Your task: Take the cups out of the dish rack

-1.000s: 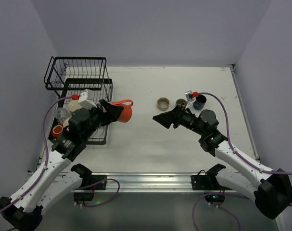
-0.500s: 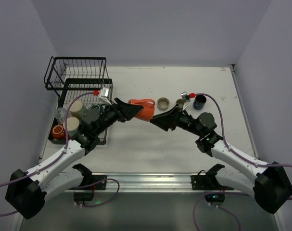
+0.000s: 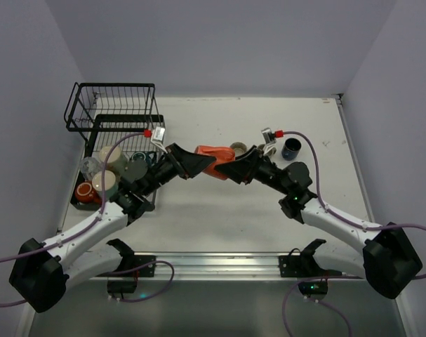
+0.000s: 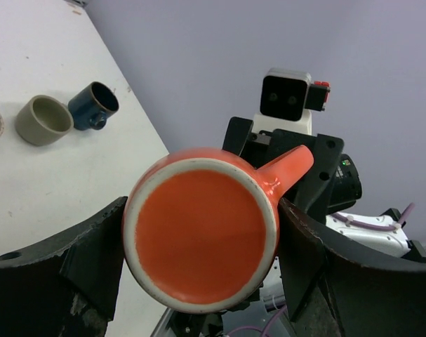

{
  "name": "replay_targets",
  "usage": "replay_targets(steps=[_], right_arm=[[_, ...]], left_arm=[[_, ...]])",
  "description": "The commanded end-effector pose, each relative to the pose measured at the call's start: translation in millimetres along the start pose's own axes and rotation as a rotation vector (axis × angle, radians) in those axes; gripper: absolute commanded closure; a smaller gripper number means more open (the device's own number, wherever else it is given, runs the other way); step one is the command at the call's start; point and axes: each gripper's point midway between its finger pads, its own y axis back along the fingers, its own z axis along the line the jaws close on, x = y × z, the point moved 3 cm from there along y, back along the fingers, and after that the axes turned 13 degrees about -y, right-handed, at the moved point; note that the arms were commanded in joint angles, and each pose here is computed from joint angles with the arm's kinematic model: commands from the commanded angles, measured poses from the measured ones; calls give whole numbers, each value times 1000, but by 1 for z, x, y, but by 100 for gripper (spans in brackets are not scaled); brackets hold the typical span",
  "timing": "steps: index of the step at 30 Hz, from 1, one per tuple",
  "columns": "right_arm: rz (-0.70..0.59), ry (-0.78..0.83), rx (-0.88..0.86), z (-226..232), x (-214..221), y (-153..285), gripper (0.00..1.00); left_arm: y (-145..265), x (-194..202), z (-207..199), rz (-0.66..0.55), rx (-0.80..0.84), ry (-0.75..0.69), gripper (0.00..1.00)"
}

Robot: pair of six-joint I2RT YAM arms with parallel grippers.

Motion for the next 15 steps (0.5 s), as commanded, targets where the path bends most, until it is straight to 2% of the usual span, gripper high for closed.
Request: replay_targets(steps=[1, 3, 5, 7, 8, 9, 10, 11, 12, 14, 15], right_arm=[[-59, 29, -139, 32, -16, -13, 48], [-49, 20, -147, 34, -12, -16, 52], [-55, 8, -134, 30, -8, -17, 60], [-71, 1, -137, 31, -9, -15, 80], [-92, -10, -123, 28, -9, -12, 88], [-102, -8, -113, 27, -10, -11, 97], [-102, -11, -79, 25, -10, -9, 100], [-101, -3, -58, 24, -11, -9, 100], [-108, 22, -23, 20, -13, -9, 100], [-101, 36, 44, 17, -14, -8, 100], [-108, 65, 68, 15, -16, -7, 100]], left_arm=[[6, -31, -48, -118, 180, -26, 84], [10, -30, -49, -119, 183, -27, 78], [13, -30, -50, -121, 183, -29, 70], [16, -26, -48, -113, 171, -28, 63], [19, -26, -50, -114, 174, -32, 48], [20, -22, -45, -97, 151, -43, 40], [21, -23, -44, -90, 134, -58, 33], [21, -24, -42, -86, 105, -81, 19], [24, -17, -31, -38, 36, -128, 13], [27, -28, -27, -42, -49, -185, 3], [33, -24, -18, -5, -110, -232, 0]])
